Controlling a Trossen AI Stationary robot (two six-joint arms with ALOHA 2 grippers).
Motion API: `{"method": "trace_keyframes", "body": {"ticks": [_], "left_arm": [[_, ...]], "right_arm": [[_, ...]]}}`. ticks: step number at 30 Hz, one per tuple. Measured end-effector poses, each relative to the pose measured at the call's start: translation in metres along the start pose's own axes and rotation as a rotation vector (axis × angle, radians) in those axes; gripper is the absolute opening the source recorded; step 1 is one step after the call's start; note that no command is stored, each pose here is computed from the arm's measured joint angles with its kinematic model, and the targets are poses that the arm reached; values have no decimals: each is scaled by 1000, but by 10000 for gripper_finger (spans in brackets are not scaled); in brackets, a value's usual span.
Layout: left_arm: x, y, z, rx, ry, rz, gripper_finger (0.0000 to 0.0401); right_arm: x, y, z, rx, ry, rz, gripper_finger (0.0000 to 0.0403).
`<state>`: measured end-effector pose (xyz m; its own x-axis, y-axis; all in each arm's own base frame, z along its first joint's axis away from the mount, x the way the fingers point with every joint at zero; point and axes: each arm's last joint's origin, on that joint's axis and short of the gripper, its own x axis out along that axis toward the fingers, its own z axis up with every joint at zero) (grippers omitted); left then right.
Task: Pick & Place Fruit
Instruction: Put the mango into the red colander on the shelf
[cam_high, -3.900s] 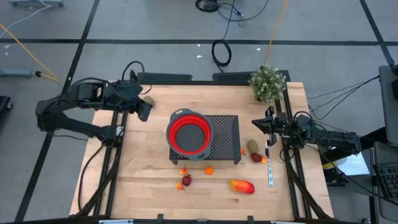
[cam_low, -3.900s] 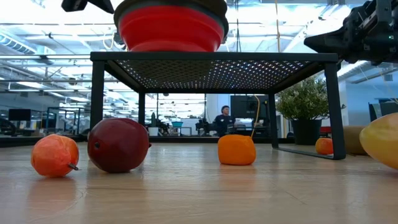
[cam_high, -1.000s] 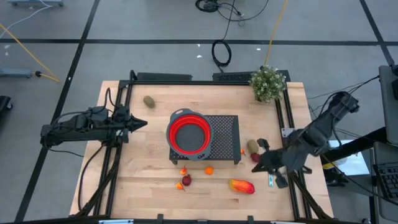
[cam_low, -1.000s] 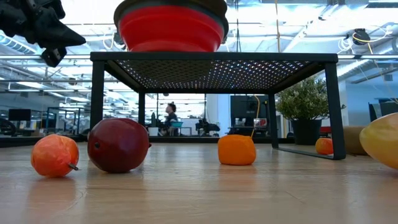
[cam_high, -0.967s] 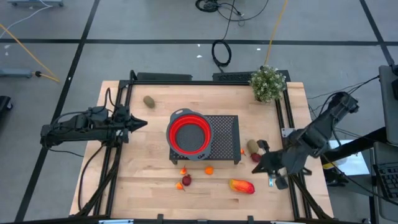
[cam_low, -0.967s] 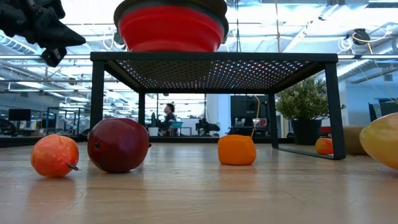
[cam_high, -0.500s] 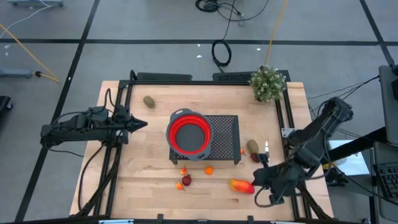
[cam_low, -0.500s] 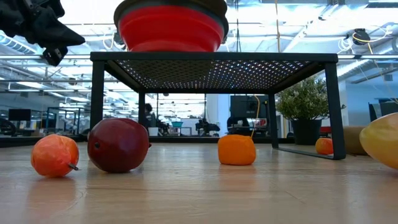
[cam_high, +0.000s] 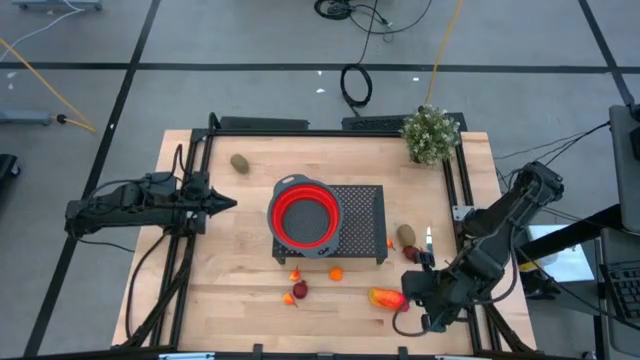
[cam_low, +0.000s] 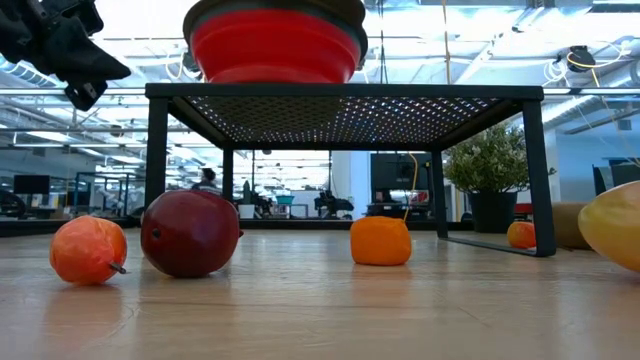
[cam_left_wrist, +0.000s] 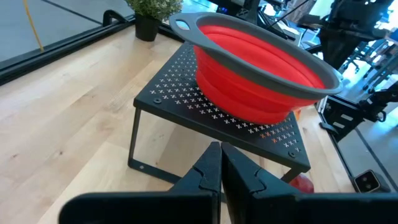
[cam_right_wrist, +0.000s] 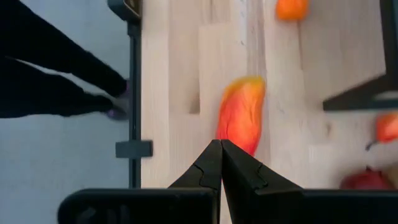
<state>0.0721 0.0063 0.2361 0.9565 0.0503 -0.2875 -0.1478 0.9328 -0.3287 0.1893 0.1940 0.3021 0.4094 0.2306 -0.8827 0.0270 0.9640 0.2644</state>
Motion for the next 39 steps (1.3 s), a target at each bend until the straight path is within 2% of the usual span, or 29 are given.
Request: {"method": "trace_keyframes", "body": {"ticks": [6,13,22,29,39], "left_arm": [[0,0,1,0,-9,6,8],[0,0,1,16,-20,24,8],[0,0,3,13,-42,17,8],[0,0,3,19,-41,17,8],[0,0,3,26,-40,18,8]], "right_arm": [[-2,-5,-1,88,105,37,0],[-2,-4,1,94,111,73,0],[-2,-6,-1,140,128,50,7],[-2,-6,-1,169,132,41,58],[-2,-11,-5,250,164,-12,168]]}}
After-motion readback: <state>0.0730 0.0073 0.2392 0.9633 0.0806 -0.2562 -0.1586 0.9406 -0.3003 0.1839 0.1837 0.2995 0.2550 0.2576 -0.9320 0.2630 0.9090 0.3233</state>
